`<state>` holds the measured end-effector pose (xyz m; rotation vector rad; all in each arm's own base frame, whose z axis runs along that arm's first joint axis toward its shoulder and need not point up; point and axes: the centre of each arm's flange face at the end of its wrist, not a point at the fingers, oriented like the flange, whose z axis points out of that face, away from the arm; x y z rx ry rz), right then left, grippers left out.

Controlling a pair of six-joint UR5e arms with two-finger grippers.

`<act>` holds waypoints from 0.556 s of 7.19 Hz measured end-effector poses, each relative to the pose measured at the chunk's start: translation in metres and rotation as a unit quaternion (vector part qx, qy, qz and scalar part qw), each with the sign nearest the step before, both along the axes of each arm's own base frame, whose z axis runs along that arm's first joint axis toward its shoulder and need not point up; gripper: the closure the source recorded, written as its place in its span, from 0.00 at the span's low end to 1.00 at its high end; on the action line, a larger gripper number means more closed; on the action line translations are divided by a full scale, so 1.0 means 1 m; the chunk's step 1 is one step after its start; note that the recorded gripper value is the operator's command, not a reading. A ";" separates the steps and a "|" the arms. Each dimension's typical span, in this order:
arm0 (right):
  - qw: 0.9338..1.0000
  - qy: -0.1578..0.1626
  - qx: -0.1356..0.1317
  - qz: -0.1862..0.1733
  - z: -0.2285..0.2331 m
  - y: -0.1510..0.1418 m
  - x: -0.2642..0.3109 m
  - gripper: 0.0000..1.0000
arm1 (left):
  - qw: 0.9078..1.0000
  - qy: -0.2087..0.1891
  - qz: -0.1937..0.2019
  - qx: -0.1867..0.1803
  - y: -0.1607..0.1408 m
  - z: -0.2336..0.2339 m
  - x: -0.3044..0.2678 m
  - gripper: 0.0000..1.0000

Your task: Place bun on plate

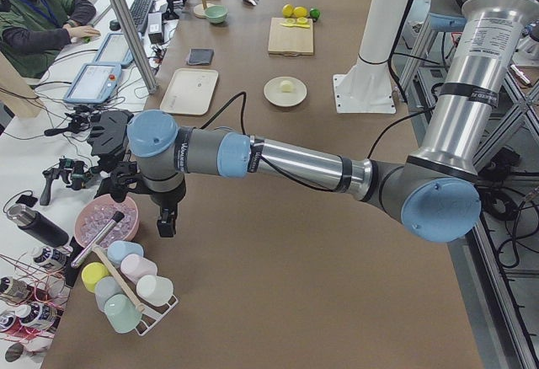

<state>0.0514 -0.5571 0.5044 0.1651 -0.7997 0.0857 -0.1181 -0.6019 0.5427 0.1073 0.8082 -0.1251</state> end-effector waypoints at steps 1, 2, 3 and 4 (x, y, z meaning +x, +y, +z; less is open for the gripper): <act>1.000 0.000 -0.004 -0.001 0.004 0.001 -0.001 0.00 | 1.000 0.000 0.009 -0.003 -0.005 0.001 0.016 0.02; 1.000 0.000 -0.006 -0.002 0.006 0.001 -0.003 0.00 | 1.000 0.000 0.017 -0.003 -0.008 0.001 0.028 0.02; 1.000 0.000 -0.008 -0.002 0.007 0.000 -0.004 0.00 | 1.000 0.001 0.022 -0.003 -0.009 0.003 0.035 0.02; 1.000 0.000 -0.008 -0.003 0.006 0.000 -0.006 0.00 | 1.000 0.001 0.024 -0.006 -0.010 0.006 0.037 0.02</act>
